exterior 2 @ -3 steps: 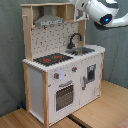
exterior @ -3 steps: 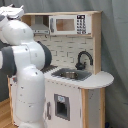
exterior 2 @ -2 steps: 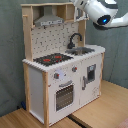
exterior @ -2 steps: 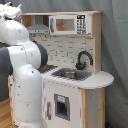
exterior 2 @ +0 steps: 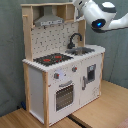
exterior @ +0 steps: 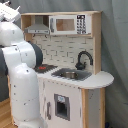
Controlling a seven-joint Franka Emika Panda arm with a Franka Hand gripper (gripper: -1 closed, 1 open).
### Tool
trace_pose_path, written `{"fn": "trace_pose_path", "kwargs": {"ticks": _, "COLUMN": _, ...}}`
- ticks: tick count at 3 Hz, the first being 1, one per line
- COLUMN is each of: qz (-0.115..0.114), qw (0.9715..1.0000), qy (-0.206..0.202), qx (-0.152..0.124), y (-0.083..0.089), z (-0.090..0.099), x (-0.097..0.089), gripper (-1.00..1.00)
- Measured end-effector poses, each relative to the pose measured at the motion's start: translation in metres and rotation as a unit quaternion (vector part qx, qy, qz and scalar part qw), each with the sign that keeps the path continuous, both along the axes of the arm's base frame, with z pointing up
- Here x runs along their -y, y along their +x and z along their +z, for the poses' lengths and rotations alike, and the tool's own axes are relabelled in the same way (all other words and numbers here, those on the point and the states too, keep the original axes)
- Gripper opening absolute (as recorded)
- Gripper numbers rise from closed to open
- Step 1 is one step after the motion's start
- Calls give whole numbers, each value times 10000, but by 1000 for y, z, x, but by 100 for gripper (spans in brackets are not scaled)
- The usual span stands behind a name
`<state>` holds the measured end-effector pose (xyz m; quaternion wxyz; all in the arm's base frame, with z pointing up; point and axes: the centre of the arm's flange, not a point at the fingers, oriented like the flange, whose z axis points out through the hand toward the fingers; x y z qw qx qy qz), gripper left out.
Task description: Play with the kitchen
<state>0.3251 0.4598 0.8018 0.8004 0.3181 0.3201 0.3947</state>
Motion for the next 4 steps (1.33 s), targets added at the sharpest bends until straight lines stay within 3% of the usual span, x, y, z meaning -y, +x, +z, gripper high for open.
{"fn": "trace_pose_path", "kwargs": {"ticks": 2, "qz": 150, "qw": 9948, "qy": 864, "qx": 509, "y": 10, "z": -15, "x": -2, "gripper": 100}}
{"fn": "trace_pose_path", "kwargs": {"ticks": 4, "qz": 382, "qw": 9830, "qy": 1567, "qx": 883, "y": 24, "z": -33, "x": -1, "gripper": 100}}
